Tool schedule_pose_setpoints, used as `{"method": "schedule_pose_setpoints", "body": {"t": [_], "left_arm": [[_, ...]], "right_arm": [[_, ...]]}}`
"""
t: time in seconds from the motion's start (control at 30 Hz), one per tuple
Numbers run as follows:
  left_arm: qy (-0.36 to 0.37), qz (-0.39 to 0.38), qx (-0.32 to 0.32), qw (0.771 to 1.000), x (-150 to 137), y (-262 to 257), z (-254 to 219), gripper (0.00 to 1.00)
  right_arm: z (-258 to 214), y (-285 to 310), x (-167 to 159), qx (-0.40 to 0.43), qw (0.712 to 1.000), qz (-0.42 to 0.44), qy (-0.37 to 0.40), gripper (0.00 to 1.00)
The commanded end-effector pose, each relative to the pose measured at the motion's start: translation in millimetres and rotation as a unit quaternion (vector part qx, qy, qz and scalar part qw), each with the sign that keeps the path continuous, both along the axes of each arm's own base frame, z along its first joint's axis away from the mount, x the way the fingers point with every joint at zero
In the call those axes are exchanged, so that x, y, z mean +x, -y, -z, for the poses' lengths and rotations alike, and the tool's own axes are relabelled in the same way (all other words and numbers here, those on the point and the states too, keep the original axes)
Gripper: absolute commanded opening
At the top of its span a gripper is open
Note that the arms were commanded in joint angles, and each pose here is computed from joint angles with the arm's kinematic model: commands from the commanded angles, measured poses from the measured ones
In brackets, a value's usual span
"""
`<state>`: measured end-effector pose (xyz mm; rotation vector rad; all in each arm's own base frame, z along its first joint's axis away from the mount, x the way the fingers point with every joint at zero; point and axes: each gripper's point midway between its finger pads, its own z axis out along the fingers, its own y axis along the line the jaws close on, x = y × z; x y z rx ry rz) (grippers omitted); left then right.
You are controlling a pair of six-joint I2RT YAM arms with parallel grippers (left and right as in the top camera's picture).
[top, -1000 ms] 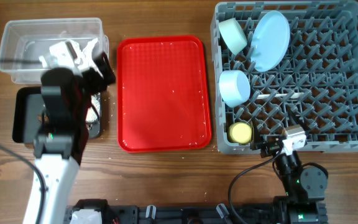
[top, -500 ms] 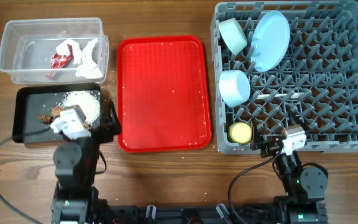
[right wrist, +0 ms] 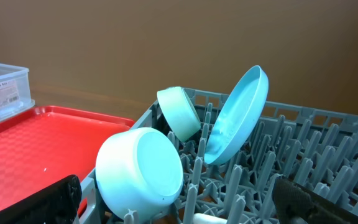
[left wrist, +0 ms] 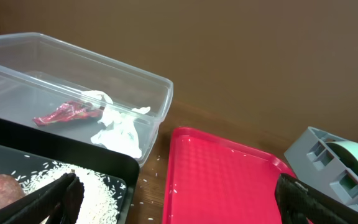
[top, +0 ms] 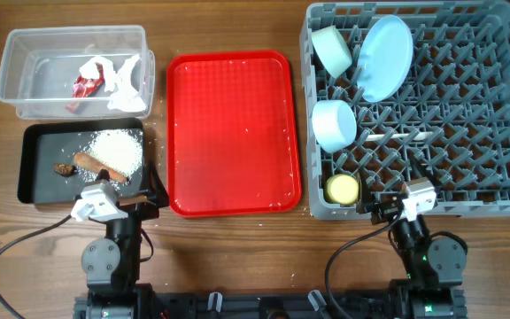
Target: Sort waste into correct bins and load items into the dishwasher rack
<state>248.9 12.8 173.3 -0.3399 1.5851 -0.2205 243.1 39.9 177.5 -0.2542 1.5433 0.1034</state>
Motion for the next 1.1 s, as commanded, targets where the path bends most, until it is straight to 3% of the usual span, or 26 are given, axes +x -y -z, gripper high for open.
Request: {"method": "schedule_pose_setpoints", "body": {"t": [0.0, 1.07], "left_arm": [[0.001, -0.007, 0.012, 1.0, -1.4, -3.0, 7.0, 1.0], [-0.01, 0.0, 0.011, 1.0, -3.2, -0.4, 13.8, 1.0]], "right_arm": [[-1.1, -1.5, -0.8, -0.005, 1.0, -0.006, 0.005, 1.0], [-1.1, -1.5, -0.8, -0.005, 1.0, -0.006, 0.005, 1.0]]}}
